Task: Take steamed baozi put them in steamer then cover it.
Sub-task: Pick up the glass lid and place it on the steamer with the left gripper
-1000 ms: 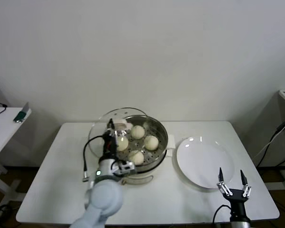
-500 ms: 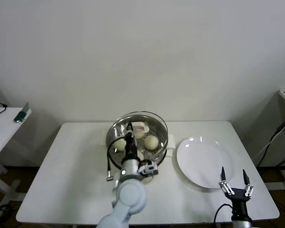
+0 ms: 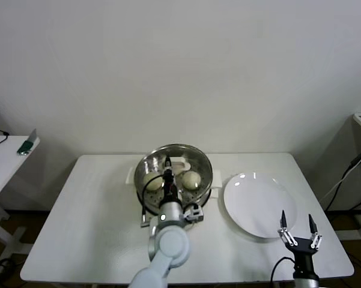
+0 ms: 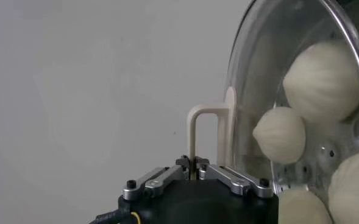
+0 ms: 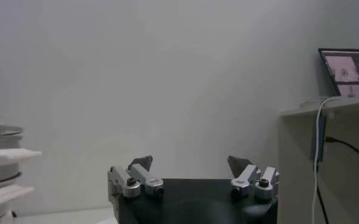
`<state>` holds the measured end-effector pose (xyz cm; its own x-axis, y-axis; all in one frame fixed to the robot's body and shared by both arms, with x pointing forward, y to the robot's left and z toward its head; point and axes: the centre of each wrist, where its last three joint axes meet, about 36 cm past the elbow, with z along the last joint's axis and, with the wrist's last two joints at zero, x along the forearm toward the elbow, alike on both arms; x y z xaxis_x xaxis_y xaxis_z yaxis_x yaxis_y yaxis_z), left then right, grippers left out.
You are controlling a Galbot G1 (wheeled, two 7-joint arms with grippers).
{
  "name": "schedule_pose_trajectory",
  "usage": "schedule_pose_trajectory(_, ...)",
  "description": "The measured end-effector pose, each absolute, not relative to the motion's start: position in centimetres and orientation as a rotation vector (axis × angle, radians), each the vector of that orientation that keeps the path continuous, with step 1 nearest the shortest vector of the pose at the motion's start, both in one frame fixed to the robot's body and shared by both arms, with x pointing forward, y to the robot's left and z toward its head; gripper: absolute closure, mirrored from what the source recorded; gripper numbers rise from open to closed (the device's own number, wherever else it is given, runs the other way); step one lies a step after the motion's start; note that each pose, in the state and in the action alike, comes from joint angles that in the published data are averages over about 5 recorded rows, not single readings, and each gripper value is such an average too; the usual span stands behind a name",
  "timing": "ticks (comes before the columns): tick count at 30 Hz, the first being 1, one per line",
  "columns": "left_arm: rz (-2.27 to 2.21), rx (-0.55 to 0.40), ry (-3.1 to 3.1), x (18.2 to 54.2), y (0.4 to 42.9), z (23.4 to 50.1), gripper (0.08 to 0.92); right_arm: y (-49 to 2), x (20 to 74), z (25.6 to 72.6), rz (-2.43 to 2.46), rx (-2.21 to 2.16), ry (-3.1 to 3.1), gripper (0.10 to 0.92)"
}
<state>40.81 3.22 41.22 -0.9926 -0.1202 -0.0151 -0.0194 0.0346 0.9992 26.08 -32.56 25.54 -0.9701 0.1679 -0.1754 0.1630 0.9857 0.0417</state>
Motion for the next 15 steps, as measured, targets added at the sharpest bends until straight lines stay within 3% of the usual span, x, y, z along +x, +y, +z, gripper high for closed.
schedule_pose_trajectory(15, -2.158, 0.154, -2.171, 40.75, 3.38, 40.63, 0.864, -32.23, 26.04, 25.29, 0.051, 0.255, 2.952, 0.2)
